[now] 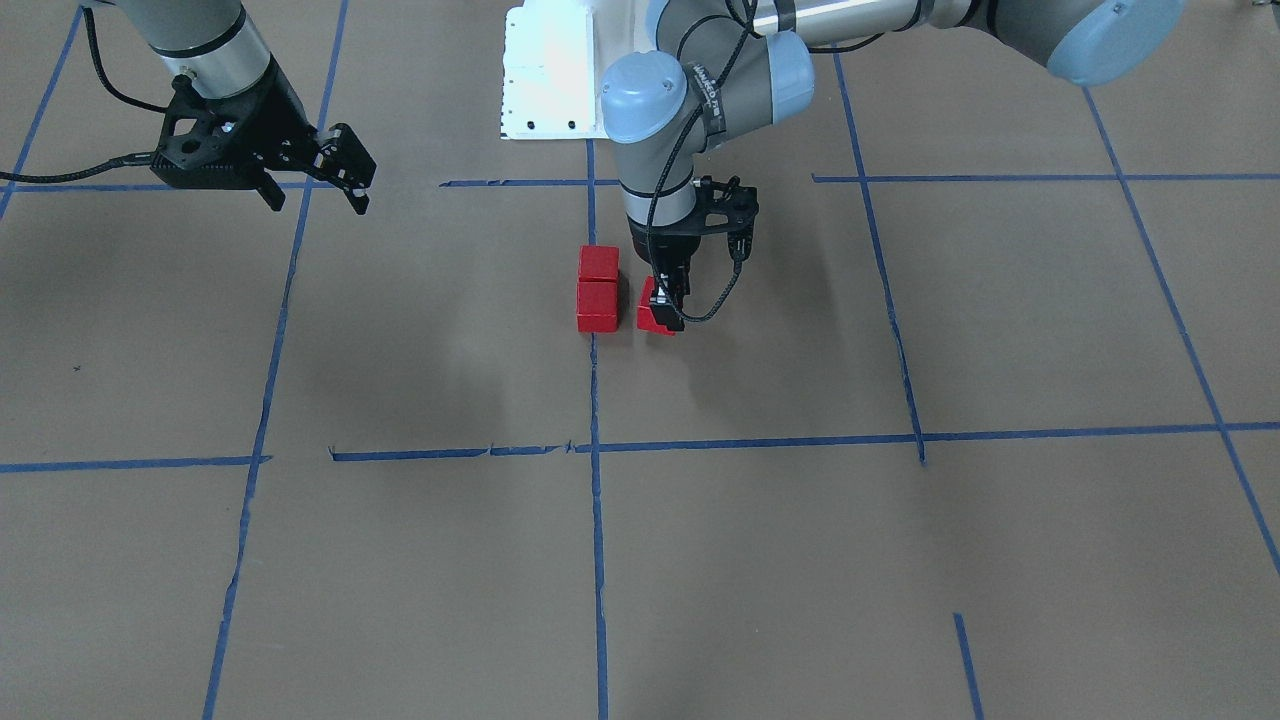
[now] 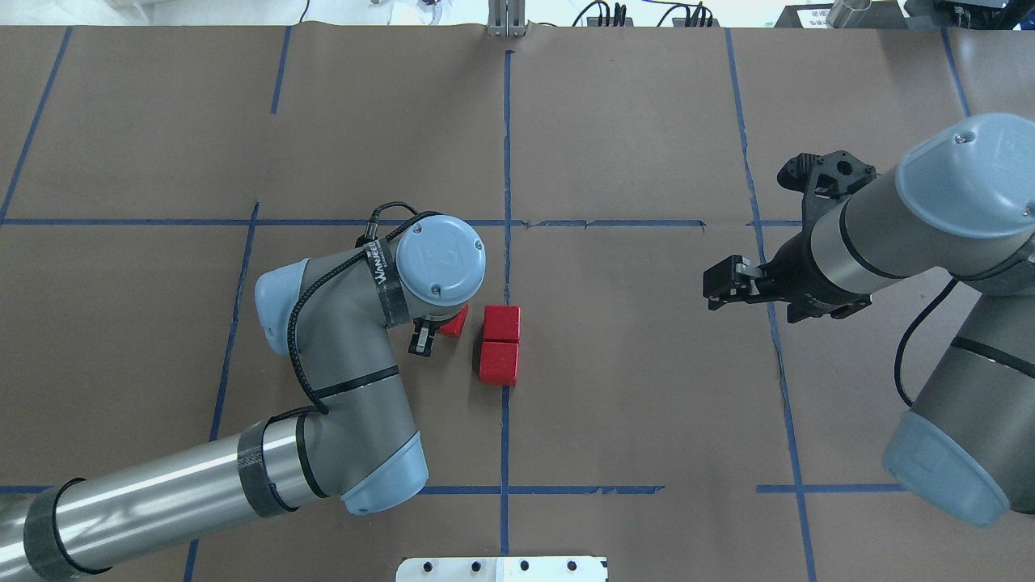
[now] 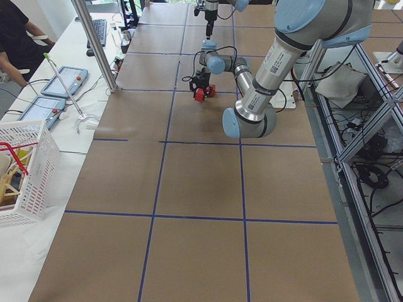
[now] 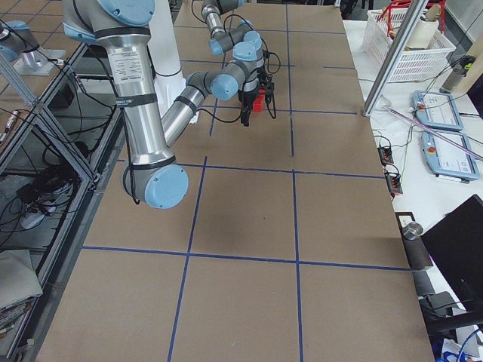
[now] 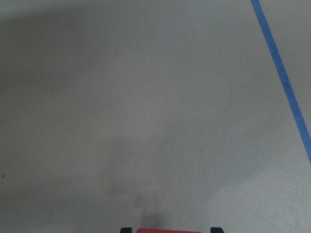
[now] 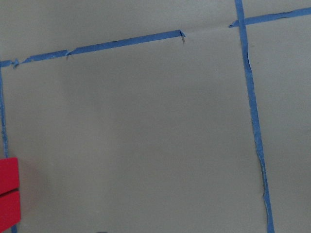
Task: Form red blocks into L shape at center
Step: 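Carry the cube with the left gripper and place it beside the center cubes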
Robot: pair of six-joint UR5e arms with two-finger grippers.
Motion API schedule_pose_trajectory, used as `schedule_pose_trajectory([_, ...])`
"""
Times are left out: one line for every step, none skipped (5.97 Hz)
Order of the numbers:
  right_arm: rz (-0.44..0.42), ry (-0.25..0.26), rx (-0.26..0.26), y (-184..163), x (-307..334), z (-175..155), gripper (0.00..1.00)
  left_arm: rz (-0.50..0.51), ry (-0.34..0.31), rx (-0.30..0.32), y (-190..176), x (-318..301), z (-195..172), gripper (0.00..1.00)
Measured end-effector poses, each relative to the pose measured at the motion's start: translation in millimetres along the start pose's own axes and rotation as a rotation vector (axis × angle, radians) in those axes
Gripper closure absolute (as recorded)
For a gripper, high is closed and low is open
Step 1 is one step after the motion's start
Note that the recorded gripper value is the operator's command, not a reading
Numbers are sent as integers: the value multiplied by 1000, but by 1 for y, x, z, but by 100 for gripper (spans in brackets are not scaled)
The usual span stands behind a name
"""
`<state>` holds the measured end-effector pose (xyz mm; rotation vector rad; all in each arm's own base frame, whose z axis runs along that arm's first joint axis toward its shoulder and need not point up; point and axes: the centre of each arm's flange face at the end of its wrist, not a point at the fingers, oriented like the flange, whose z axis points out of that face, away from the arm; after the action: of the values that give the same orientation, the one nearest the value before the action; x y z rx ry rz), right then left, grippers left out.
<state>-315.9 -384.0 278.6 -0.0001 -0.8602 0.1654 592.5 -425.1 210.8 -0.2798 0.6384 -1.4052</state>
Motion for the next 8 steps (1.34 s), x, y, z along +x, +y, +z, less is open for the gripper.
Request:
schedule_pose_trajectory([0, 0, -1, 0, 0, 0, 0, -11, -4, 8, 5, 3, 4, 100])
schedule_pose_trajectory([-1, 0, -1, 0, 0, 1, 0, -18, -7, 12, 9, 5, 7, 100])
schedule_pose_trajectory([-1, 0, -1, 0, 0, 1, 0, -26, -9, 15, 12, 7, 7, 100])
schedule_pose_trajectory([-1, 0, -1, 0, 0, 1, 0, -49, -11, 18, 13, 7, 8, 100])
schedule_pose_trajectory([-2, -1, -1, 1, 0, 0, 0, -92, -12, 22, 13, 7, 9, 100])
schedule_pose_trajectory([-2, -1, -1, 1, 0, 0, 0, -131, -13, 22, 13, 7, 8, 100])
schedule_pose_trajectory([-3, -1, -1, 1, -1, 1, 0, -155, -13, 21, 15, 7, 7, 100])
schedule_pose_trajectory([-3, -2, -1, 2, -1, 0, 0, -161, -15, 19, 17, 5, 7, 100])
